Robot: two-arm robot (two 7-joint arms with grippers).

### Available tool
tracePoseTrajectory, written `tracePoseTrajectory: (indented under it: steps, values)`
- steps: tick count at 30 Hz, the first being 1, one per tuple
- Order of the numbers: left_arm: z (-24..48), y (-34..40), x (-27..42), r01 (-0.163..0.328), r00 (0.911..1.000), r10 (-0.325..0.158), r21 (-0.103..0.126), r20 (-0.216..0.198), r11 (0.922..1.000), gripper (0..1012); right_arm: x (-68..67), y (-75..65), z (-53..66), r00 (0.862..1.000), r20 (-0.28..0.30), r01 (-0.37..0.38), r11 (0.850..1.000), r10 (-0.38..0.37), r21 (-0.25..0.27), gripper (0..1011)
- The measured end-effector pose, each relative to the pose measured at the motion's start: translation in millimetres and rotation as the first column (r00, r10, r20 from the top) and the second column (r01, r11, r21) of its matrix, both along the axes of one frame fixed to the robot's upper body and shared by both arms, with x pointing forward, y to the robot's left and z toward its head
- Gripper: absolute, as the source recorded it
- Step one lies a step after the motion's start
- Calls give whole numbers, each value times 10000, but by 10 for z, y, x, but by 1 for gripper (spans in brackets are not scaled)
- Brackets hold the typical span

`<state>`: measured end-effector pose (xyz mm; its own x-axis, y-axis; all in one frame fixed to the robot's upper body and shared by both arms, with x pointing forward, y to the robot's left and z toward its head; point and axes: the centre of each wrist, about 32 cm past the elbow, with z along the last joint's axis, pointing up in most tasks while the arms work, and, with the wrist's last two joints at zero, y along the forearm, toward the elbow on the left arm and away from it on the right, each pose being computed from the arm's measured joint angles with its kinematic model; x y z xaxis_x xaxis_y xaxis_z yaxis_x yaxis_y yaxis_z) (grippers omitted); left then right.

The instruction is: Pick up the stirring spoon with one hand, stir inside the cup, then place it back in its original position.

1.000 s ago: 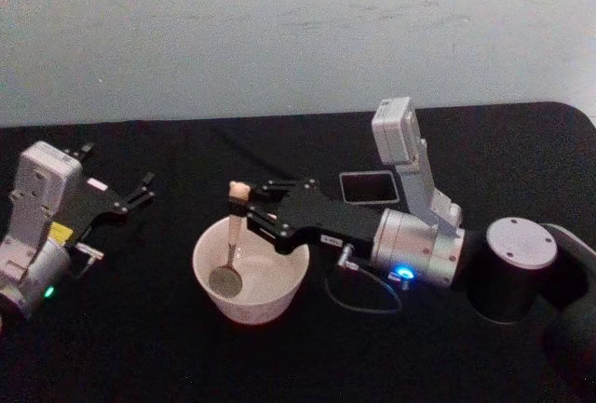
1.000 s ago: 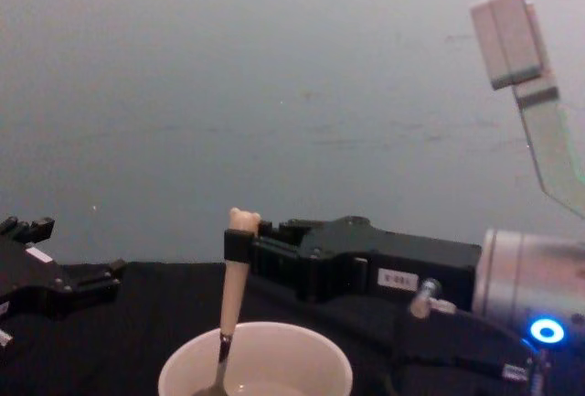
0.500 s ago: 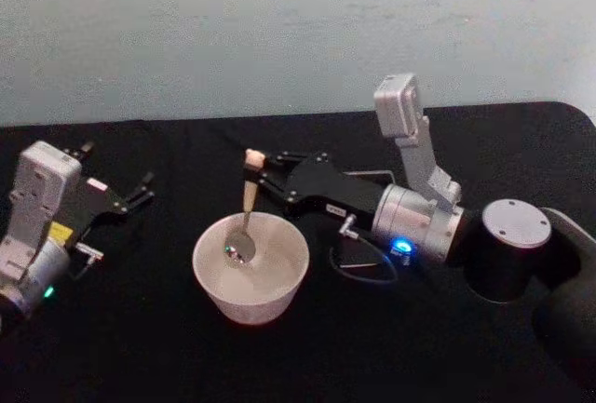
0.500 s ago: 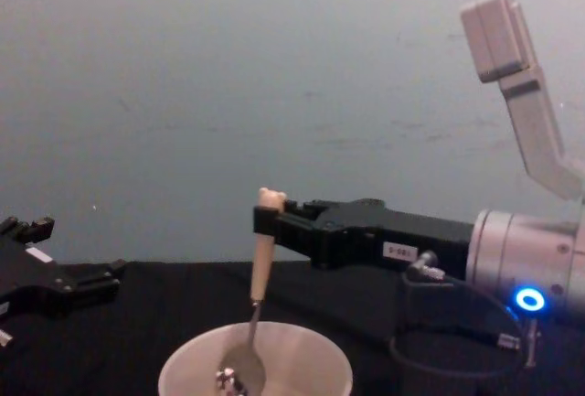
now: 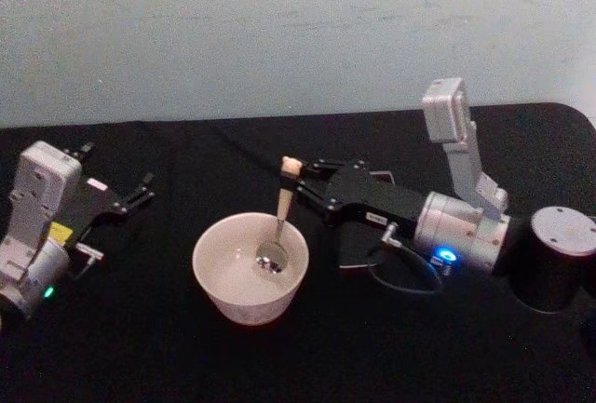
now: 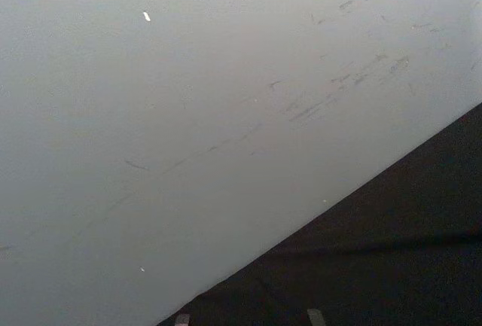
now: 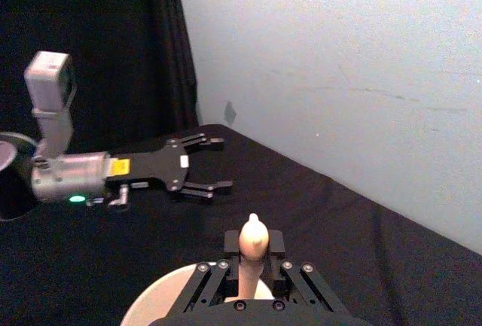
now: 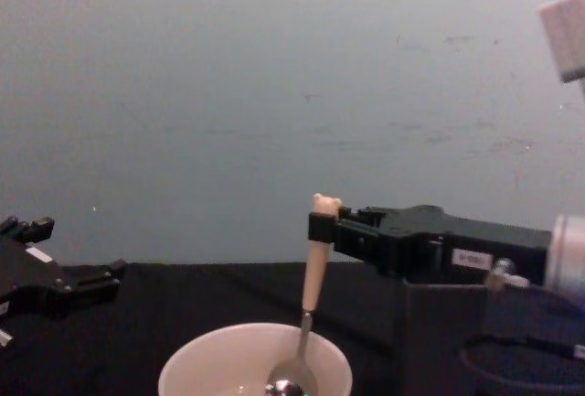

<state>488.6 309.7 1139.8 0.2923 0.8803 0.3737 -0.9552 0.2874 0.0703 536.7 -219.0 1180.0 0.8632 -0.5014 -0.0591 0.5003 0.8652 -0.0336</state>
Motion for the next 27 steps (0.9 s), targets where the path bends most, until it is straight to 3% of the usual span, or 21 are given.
tracePoseTrajectory:
  steps: [12, 20, 27]
  values:
    - [0, 0, 0, 0, 10000, 0, 0, 0, 10000, 1001, -219, -147, 45, 9967, -209, -789, 9969, 788, -40, 221]
    - [0, 0, 0, -1, 10000, 1, 0, 0, 10000, 1001, -300, -55, 23, 9894, -388, -1398, 9902, 1397, -4, 221]
    - [0, 0, 0, 0, 10000, 0, 0, 0, 10000, 1001, -287, 86, 28, 9858, -411, -1624, 9867, 1628, 126, 221]
